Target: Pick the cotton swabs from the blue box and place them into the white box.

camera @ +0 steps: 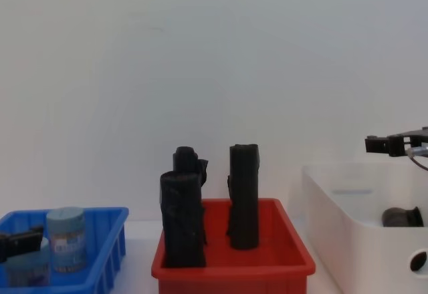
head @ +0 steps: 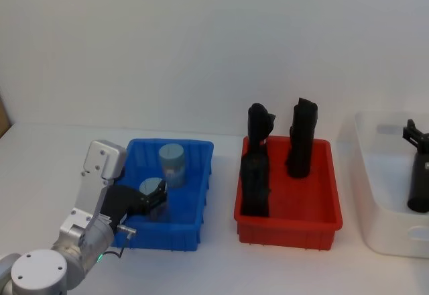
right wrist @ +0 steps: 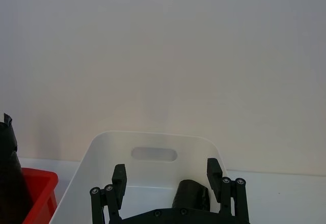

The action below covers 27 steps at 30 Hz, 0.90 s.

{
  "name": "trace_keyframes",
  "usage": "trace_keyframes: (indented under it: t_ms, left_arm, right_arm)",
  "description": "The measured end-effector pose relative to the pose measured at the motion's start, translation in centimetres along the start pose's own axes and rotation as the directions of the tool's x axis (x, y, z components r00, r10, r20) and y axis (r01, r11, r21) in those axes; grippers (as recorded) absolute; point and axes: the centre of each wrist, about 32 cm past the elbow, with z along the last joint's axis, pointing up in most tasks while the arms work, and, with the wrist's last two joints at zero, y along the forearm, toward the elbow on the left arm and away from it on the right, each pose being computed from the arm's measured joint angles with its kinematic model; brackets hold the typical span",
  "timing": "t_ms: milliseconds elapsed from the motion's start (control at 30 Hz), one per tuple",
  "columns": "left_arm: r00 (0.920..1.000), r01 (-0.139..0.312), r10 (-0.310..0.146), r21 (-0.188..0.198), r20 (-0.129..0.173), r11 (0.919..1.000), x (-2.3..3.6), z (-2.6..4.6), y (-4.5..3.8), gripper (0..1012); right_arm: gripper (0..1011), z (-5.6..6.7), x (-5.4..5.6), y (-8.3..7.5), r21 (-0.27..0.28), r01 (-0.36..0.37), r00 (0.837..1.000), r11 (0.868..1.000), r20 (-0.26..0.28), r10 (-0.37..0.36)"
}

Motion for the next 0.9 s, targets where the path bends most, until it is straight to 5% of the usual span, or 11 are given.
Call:
trace_keyframes:
  t_ms: [900]
  left_arm:
    - [0.9919, 0.127, -0.127, 0.071, -0.013, 0.9894, 1.89, -0.53, -2.61, 1004]
  right_arm:
    - [1002, 0.0, 0.0, 0.0, 0.000, 0.000, 1.000, 1.000, 0.000, 0.000]
